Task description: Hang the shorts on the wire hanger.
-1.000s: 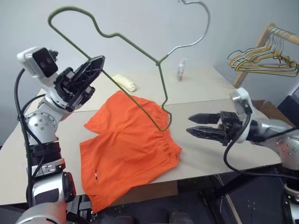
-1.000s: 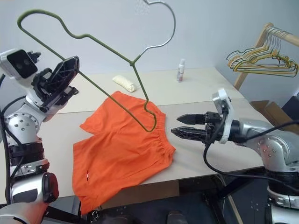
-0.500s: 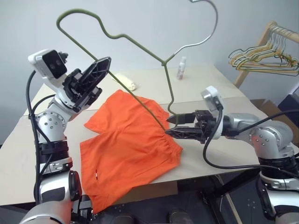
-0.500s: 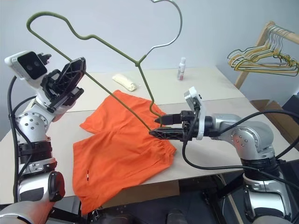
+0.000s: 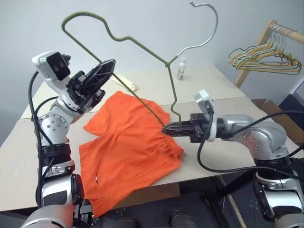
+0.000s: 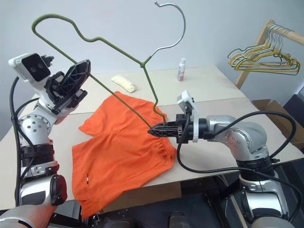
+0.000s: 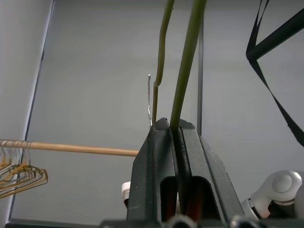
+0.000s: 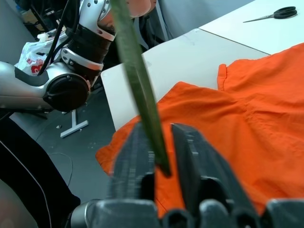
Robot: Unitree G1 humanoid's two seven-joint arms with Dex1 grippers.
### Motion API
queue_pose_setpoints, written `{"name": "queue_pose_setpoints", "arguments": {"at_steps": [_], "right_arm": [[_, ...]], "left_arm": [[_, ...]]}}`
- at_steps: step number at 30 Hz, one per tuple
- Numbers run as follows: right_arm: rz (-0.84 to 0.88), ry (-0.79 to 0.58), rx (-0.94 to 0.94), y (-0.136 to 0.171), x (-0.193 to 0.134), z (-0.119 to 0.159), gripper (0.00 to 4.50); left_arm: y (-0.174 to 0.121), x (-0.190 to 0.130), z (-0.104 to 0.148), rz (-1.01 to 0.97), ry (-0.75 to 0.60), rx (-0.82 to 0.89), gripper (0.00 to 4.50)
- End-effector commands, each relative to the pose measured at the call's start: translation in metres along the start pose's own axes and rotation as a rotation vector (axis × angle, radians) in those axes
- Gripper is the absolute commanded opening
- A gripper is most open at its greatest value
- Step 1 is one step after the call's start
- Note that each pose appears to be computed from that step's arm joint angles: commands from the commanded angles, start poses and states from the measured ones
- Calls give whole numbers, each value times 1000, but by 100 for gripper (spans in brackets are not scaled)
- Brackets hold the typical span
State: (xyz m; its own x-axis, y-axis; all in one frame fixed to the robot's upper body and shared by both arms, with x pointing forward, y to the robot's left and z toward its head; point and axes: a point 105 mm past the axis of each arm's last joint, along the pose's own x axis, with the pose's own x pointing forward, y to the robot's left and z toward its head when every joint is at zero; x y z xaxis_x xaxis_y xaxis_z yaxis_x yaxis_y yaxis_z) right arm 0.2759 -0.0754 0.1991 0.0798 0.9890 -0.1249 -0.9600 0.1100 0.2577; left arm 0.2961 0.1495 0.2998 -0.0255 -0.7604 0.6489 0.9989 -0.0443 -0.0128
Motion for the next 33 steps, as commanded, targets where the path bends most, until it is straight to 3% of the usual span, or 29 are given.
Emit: {"name": "queue_pose_setpoints", "arguments": {"at_steps": [1, 5, 11, 15, 19, 25, 29, 33], "right_arm": [[-35, -41, -50, -1, -7, 12, 1], [-53, -70, -49, 0, -9, 14, 0], [-129, -139, -15, 5, -25, 18, 0], [-230, -125, 87, 12, -54, -1, 0], [-330, -23, 296, 21, -86, -44, 0], [-423, 78, 655, 30, -129, -100, 0], [-356, 132, 961, 37, -149, -126, 0], [-368, 170, 1053, 28, -160, -141, 0]], "left_arm": [[-2, 2, -9, -9, 54, 23, 24], [9, -1, -34, 65, 162, 20, 129], [32, -35, -97, 236, 527, 24, 326], [28, -66, -130, 246, 800, 70, 448], [15, -86, -143, 180, 980, 113, 448], [-4, -97, -151, 54, 1141, 166, 448], [-7, -89, -148, 39, 1102, 170, 448], [-9, -90, -149, 43, 1113, 178, 448]]}}
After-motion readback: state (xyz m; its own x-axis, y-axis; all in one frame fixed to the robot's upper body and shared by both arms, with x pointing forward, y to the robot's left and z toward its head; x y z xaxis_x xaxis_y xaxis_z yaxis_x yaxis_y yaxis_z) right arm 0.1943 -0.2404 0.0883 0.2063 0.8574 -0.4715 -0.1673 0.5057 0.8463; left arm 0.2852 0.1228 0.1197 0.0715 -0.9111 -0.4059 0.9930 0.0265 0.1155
